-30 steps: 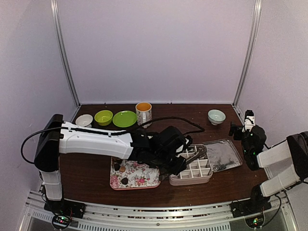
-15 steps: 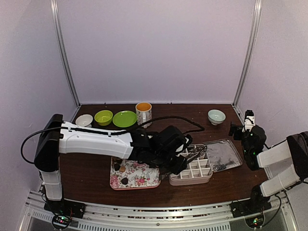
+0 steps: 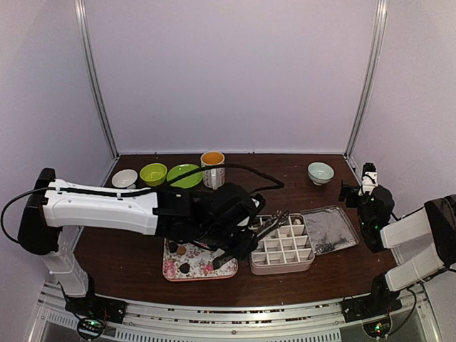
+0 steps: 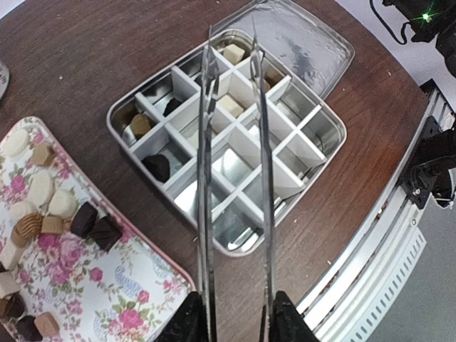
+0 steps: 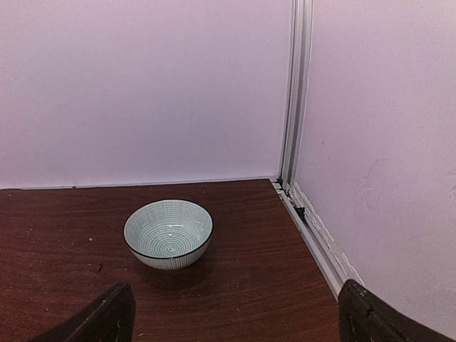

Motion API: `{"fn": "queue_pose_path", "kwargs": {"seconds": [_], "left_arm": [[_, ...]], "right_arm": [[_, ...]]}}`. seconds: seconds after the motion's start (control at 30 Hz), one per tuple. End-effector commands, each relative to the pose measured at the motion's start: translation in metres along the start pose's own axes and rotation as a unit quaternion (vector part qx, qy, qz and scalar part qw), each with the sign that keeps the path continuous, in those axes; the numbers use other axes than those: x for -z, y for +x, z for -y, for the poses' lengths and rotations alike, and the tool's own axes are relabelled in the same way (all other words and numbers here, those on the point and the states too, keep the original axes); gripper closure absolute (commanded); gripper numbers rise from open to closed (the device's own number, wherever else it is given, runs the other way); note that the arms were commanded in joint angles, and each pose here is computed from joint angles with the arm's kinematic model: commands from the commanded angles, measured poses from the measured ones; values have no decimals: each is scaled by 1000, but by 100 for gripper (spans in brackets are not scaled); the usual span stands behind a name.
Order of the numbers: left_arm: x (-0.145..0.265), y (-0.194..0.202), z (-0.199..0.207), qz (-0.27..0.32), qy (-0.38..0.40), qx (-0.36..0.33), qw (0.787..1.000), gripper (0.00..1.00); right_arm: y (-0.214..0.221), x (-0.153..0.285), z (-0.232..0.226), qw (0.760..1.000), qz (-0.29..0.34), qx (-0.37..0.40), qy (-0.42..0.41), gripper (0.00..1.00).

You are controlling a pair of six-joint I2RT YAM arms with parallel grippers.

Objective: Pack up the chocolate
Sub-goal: Place the fake chocolate in the empty pocket of the box, then pick up the fake chocolate from the plate.

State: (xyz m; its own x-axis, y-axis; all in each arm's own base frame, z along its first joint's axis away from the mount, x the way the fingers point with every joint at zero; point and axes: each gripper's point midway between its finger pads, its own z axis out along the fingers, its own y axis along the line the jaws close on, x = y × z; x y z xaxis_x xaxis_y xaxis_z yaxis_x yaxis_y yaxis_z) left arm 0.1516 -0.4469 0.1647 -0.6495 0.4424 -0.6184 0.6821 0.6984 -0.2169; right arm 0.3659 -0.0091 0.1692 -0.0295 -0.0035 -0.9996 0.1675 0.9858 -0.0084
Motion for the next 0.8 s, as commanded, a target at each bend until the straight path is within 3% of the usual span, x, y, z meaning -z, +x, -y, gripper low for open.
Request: {"fn": "queue_pose_path", "kwargs": {"seconds": [0.0,0.4,0.77], "left_arm": [[36,12,-27,3,-39,27,999,68],[85,69,-101,-68,-181,53,980,68],[109,118,-119,-134,-189,100,968,67]], "right_arm": [[-5,-3,2,1000,6,-2,4,0],[-5,-3,1,1000,5,-2,4,0],[-5,-3,1,1000,5,-2,4,0]]}}
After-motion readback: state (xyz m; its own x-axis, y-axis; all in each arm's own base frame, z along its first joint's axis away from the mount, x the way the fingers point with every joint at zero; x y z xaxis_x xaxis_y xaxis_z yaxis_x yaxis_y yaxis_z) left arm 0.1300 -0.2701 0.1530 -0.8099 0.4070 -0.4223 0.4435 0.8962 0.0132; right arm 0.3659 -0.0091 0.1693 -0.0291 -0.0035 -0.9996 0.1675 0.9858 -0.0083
